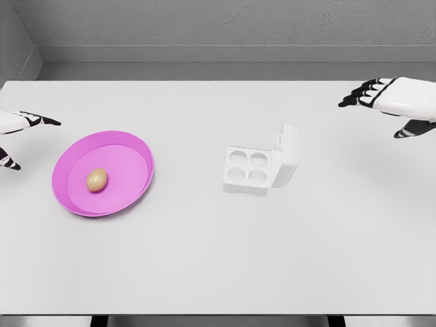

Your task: Pack egg into the box and close the box lid

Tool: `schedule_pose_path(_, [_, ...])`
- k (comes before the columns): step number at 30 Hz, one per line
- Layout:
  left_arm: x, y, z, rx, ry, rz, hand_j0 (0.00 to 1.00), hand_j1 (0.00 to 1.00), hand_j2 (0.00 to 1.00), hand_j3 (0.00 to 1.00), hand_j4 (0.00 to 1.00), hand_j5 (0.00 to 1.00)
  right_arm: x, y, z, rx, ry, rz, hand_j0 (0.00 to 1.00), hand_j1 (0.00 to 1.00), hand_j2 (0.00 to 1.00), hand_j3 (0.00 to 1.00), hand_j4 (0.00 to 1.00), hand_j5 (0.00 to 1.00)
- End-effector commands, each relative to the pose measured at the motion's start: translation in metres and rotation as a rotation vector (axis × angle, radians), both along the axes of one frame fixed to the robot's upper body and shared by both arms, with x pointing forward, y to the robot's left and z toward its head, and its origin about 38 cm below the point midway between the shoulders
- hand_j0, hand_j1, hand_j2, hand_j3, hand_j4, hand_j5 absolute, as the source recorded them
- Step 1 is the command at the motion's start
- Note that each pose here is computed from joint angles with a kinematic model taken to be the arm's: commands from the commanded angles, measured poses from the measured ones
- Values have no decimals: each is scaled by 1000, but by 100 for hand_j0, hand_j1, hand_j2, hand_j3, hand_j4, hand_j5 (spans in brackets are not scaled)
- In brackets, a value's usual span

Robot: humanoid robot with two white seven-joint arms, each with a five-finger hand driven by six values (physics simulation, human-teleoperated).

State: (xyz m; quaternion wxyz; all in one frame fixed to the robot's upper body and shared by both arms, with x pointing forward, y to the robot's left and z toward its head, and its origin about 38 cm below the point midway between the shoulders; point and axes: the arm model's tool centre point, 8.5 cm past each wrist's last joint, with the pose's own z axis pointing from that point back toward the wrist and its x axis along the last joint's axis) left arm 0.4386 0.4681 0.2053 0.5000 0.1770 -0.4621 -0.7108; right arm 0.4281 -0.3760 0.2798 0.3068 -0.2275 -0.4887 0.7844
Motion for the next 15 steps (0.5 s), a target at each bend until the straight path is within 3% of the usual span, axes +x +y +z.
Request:
schedule_pose_path(1, [0,0,0,-7,-1,2,100,100,100,100,100,100,0,1,0,3,1,0,100,100,100,100,100,100])
schedule_pose_path(4, [1,-6,2,-8,-8,-15,100,100,100,100,100,100,-2,-2,-3,2,11,-4,100,100,100,100,100,100])
schedule_pose_path(6, [1,-19,2,-6,-8,-56,100,100,100,100,100,100,-8,-4,-21,1,55,-9,100,100,100,100,100,100])
schedule_pose_path(8, [2,-48,6,8,-18,-149,100,100,100,100,100,100,-14,-5,-41,1,101,-13,100,100,100,100,100,100])
schedule_pose_path(12, [-6,-94,10,8,-34,-293,100,100,100,100,100,100,-16,-5,-43,-2,106,-12,100,100,100,100,100,100])
schedule_pose_path(15, [-7,-97,5,16,-18,-304,100,100,100,100,100,100,-14,-7,-34,9,87,-16,100,100,100,100,100,100])
